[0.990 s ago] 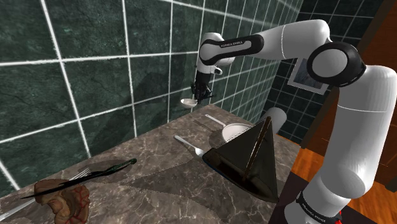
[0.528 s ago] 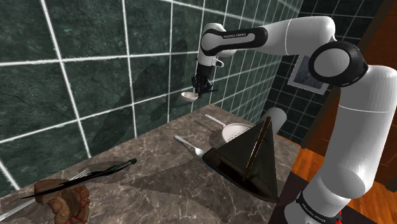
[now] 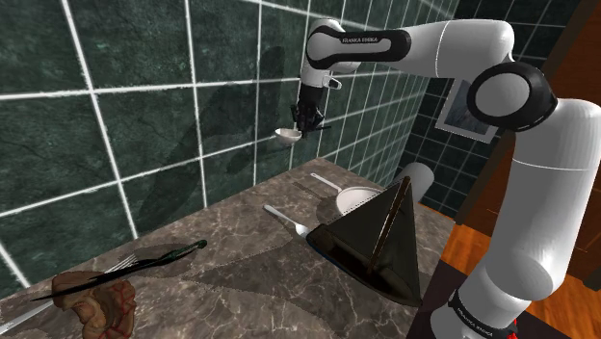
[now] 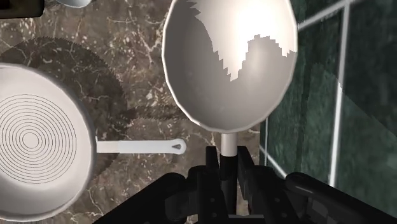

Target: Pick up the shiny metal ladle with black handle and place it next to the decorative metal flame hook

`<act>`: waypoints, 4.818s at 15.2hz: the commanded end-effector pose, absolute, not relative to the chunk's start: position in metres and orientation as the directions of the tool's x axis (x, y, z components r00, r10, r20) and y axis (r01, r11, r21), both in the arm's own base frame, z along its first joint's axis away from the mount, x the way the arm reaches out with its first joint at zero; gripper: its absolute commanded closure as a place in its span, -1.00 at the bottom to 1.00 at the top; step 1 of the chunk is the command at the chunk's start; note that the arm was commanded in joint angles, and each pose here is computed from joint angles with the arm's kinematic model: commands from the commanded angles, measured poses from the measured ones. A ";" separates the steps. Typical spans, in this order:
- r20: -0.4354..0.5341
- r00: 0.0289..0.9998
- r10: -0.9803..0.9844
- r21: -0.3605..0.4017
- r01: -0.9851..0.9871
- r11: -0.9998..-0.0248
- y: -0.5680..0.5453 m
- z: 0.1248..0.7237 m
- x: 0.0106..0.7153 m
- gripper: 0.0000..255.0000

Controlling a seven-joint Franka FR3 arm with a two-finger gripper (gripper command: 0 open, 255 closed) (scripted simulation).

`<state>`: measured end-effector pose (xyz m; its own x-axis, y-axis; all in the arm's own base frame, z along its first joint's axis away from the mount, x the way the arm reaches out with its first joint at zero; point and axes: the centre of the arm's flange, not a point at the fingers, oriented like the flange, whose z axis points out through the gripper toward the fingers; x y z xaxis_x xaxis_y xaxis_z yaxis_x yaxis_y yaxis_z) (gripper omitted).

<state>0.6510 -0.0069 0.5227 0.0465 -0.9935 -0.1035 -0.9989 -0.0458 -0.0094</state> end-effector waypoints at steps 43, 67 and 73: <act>-0.104 0.046 -0.994 -0.009 -0.999 -0.046 0.431 0.506 0.370 1.00; -0.104 0.046 -0.994 -0.009 -0.999 -0.046 0.431 0.379 0.370 1.00; -0.104 0.046 -0.994 -0.009 -0.999 -0.046 0.431 0.348 0.370 1.00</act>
<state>0.3702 0.4304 0.3528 0.0463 -0.9936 -0.1031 -0.9989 -0.0456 -0.0086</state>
